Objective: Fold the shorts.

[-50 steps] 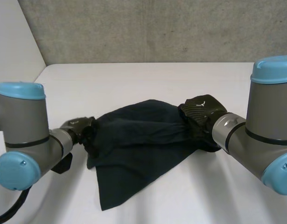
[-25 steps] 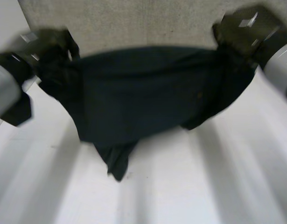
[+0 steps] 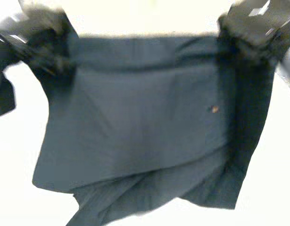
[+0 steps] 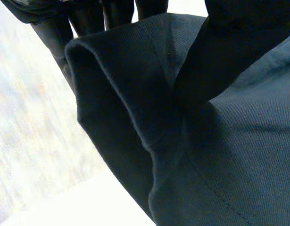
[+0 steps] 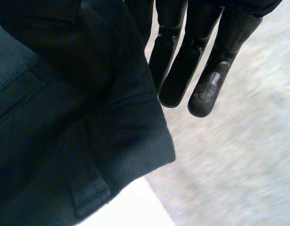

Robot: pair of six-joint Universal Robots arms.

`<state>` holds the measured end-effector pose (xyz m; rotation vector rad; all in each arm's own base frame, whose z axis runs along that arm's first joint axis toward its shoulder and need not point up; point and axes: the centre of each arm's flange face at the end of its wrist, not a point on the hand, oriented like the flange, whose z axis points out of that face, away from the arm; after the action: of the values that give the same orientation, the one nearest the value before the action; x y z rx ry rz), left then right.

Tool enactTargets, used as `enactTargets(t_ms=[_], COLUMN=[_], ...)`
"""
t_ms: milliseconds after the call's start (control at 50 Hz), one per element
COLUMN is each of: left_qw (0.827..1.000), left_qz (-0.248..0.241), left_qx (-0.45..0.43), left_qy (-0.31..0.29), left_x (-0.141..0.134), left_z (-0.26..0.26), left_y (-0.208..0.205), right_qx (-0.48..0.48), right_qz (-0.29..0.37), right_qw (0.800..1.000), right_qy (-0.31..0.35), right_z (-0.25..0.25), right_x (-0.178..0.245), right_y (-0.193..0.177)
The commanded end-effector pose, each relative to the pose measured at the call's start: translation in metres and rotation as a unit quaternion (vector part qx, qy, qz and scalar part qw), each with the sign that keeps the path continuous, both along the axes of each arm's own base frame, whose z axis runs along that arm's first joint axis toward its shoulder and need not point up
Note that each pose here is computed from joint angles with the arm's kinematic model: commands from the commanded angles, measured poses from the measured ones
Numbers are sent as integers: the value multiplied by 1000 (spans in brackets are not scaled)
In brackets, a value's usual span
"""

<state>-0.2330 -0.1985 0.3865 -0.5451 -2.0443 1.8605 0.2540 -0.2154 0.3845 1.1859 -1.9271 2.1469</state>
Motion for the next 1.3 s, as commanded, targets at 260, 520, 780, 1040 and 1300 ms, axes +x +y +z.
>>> enactTargets(t_ms=[260, 520, 780, 1040, 1300], left_qw=[999, 958, 997, 979, 983], left_qz=[23, 57, 39, 19, -4], left_qx=[-25, -258, -59, 173, 149], left_qy=[-11, 115, 17, -105, -104], left_x=[-65, -40, -28, -23, -34], left_z=[-76, 67, -55, -208, -189], left_y=[-172, -113, -77, -55, -42], right_qx=[-103, -302, 51, 270, 321], right_qz=[-42, -37, -6, 42, -22], right_qw=[992, 932, 999, 961, 944], right_qy=[-60, -196, 4, 51, -80], right_z=[-89, 38, -83, -190, -209], right_x=[60, 56, 35, 34, 19], right_y=[-136, -94, -38, -20, -46])
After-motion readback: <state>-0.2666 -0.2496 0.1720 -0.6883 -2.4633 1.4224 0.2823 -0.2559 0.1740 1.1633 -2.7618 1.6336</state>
